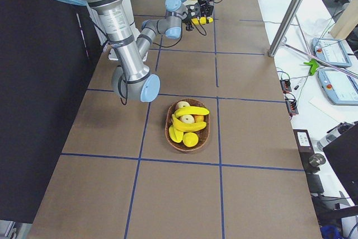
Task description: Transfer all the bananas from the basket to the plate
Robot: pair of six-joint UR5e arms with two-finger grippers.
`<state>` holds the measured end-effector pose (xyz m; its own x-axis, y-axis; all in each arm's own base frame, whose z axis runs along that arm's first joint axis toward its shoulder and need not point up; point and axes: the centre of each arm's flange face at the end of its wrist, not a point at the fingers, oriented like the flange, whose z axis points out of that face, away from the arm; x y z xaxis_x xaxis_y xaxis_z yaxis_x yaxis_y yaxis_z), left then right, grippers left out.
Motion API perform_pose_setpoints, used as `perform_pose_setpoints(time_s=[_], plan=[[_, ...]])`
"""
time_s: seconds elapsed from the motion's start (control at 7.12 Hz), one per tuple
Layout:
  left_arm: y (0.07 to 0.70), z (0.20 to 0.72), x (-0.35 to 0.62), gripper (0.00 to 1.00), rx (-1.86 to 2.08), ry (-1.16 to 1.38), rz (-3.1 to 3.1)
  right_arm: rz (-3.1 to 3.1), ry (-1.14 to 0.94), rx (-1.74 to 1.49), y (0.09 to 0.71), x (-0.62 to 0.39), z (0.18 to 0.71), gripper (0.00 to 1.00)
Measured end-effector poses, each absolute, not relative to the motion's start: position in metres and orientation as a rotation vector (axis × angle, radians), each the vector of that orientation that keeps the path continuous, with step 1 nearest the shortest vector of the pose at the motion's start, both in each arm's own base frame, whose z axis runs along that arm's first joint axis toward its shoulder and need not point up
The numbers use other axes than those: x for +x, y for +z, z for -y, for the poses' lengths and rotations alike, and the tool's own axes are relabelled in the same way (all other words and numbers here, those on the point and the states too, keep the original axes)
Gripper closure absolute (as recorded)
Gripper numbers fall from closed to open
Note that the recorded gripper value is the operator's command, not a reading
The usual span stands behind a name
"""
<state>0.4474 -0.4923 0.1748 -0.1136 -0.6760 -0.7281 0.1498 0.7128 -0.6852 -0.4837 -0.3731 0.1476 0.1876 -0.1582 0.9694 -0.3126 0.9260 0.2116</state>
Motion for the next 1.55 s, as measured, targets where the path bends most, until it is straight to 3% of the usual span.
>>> perform_pose_setpoints(time_s=[0.56,1.12,1.55], plan=[[0.210,0.500,0.437,1.00,-0.398,-0.818,-1.509,1.390,0.049,0.296,0.164,-0.449,0.396,0.01],[0.349,0.498,0.361,1.00,-0.234,-0.867,-1.353,1.129,0.126,0.151,0.264,-0.363,0.471,0.01],[0.490,0.479,0.259,0.97,-0.120,-0.774,-1.150,0.904,-0.019,0.168,0.340,-0.303,0.487,0.01]])
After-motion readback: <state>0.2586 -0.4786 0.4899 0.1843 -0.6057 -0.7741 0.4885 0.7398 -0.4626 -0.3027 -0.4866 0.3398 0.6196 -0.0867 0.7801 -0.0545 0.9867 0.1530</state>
